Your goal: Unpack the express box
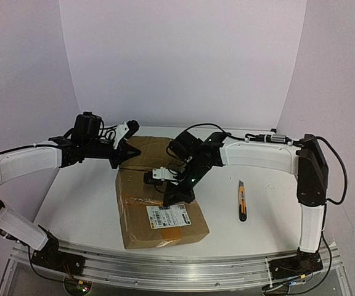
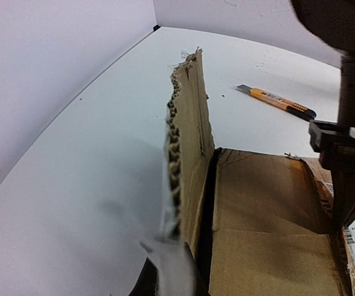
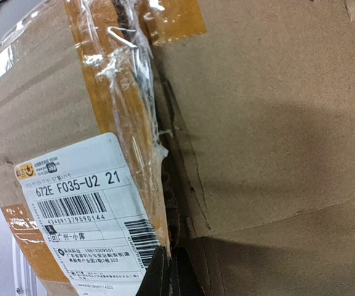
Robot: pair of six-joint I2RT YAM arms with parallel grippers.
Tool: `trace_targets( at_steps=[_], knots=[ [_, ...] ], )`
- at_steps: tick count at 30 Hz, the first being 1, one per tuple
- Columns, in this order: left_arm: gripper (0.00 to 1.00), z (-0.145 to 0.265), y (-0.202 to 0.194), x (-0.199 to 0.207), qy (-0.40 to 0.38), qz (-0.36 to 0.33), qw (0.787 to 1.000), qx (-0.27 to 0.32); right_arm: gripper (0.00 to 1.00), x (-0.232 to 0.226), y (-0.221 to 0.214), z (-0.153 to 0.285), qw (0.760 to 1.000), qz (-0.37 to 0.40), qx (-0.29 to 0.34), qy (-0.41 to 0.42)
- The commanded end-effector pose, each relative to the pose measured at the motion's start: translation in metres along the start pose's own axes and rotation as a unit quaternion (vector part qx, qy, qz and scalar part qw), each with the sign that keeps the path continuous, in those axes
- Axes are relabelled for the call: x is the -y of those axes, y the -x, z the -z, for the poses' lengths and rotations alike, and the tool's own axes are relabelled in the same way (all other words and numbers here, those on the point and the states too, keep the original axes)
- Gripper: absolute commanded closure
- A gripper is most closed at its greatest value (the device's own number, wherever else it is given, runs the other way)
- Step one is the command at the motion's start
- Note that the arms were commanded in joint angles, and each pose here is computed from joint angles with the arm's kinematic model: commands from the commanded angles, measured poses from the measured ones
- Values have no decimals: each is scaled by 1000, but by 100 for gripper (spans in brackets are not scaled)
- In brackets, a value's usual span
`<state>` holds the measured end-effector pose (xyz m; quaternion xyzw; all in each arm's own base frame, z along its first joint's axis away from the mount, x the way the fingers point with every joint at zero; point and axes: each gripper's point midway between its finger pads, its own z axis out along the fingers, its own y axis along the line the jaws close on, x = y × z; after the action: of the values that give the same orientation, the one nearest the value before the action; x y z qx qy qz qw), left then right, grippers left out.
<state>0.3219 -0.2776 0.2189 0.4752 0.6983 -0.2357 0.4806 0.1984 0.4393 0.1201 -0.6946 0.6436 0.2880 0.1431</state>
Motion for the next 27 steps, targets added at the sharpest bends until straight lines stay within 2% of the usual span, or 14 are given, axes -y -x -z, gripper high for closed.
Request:
trace_targets(
  at_steps=[1, 6, 11, 15, 19, 27],
  knots=[
    [100, 16, 24, -76, 135, 7, 991, 14, 100, -54, 1, 17, 999, 14, -25, 34],
    [100, 15, 19, -83, 146, -3, 989, 9, 100, -84, 10, 20, 998, 45, -26, 43],
    [100, 14, -3, -108, 184, 1, 983, -14, 100, -95, 14, 31, 996, 76, -37, 2],
    [100, 16, -17, -127, 199, 17, 979, -27, 100, -99, 31, 52, 994, 101, -22, -39],
    [100, 13, -27, -131, 201, 7, 979, -36, 100, -118, 40, 54, 992, 119, -22, -37],
    [100, 19, -66, -177, 248, -7, 967, -66, 100, -174, -4, 28, 987, 117, -106, 7]
  ],
)
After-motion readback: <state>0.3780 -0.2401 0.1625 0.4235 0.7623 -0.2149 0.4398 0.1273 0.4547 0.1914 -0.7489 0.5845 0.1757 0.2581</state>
